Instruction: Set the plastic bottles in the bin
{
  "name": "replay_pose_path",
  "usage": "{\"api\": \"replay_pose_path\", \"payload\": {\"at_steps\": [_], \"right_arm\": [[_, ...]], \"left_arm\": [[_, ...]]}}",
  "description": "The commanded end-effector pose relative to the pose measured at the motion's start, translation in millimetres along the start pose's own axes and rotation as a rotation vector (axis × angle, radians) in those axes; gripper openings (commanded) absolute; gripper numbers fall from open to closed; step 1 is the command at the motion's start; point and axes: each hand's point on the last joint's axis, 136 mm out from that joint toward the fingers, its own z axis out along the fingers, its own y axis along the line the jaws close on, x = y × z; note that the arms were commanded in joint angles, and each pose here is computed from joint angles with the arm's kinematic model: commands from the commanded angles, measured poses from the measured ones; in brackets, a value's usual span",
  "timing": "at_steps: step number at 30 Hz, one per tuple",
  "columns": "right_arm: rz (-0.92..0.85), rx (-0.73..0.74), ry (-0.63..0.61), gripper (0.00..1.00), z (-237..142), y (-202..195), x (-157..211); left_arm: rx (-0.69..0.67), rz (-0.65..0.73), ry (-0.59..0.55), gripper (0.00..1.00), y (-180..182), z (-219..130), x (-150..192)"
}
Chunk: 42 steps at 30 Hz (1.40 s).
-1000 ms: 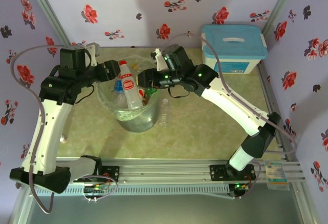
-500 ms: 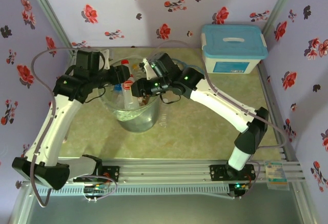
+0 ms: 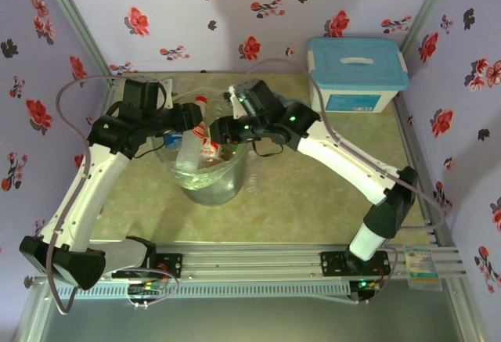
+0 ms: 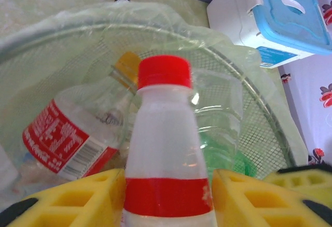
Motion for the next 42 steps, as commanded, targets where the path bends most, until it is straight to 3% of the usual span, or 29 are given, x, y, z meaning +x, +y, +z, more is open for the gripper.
{"api": "replay_pose_path", "payload": {"at_steps": [1, 5, 20, 26, 32, 42], "right_arm": [[0.004, 0.064, -0.114, 0.49, -45, -21, -22], [0.036, 0.065, -0.178, 0.52, -66, -37, -38], [0.137, 0.166, -0.212, 0.57, -86, -104, -46], [0.197, 0.288, -0.115, 0.56, -81, -146, -3], [0.314, 0.326, -0.016, 0.54, -49, -175, 50], [0.4, 0.309, 0.122, 0.53, 10, -186, 107]], "left_arm": [[0.019, 0.049, -0.015, 0.47, -11, -5, -9], [0.03, 0.083, -0.016, 0.47, -17, -7, -11], [0.081, 0.156, 0.026, 0.48, -43, 1, -2], [0.084, 0.172, -0.035, 0.49, -47, -17, -13], [0.042, 0.145, 0.007, 0.5, -34, -13, -1], [0.034, 0.089, 0.005, 0.49, -23, -8, 13]]}}
